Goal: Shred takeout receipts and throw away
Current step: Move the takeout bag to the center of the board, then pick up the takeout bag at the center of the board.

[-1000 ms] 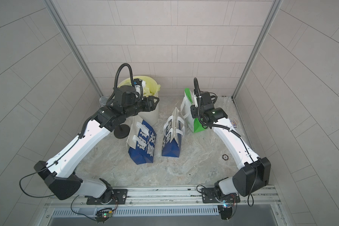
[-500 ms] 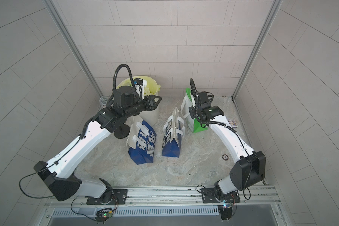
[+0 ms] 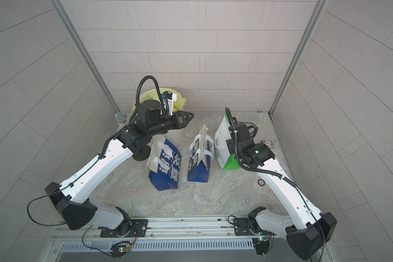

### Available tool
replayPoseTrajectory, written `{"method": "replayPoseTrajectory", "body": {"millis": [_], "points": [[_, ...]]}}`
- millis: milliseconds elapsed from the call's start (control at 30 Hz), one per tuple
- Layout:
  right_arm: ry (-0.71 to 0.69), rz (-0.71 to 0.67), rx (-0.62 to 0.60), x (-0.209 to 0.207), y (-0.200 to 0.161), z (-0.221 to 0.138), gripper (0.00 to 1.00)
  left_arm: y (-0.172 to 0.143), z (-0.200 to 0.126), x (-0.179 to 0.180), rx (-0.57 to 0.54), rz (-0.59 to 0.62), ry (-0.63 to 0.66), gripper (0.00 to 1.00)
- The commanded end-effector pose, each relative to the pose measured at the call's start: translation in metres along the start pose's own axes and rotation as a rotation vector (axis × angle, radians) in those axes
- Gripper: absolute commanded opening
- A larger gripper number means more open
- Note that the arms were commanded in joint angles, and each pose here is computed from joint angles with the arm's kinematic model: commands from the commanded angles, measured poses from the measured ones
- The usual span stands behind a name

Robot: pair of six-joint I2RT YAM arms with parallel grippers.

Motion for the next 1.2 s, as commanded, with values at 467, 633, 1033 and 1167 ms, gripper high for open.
{"method": "replayPoseTrajectory", "body": {"millis": [467, 633, 1033, 1167], "points": [[-0.011, 0.057, -0.339, -0.018, 0.013, -0.073, 0.75, -0.028, 0.017, -0.032, -0.045, 0.059, 0.246, 0.46], [-0.114, 0.085, -0.450, -0.055, 0.014, -0.119, 0.78, -0.072, 0.046, -0.051, 0.069, 0.087, 0.254, 0.59], [-0.206, 0.215, -0.540, -0.079, -0.032, -0.144, 0.70, -0.126, 0.082, -0.037, 0.275, 0.023, 0.410, 0.68], [-0.212, 0.194, -0.535, -0.081, -0.037, -0.149, 0.70, -0.133, 0.103, -0.035, 0.272, 0.017, 0.393, 0.69]]}}
Point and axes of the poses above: each gripper's point midway between its finger pads, its own z axis out along the fingers, its own x axis along the line the jaws close on, y = z × x, the point moved 2 cm from there along -z, back along the fingers, and after that the axes turned 11 degrees about -z, right-handed, at the moved point
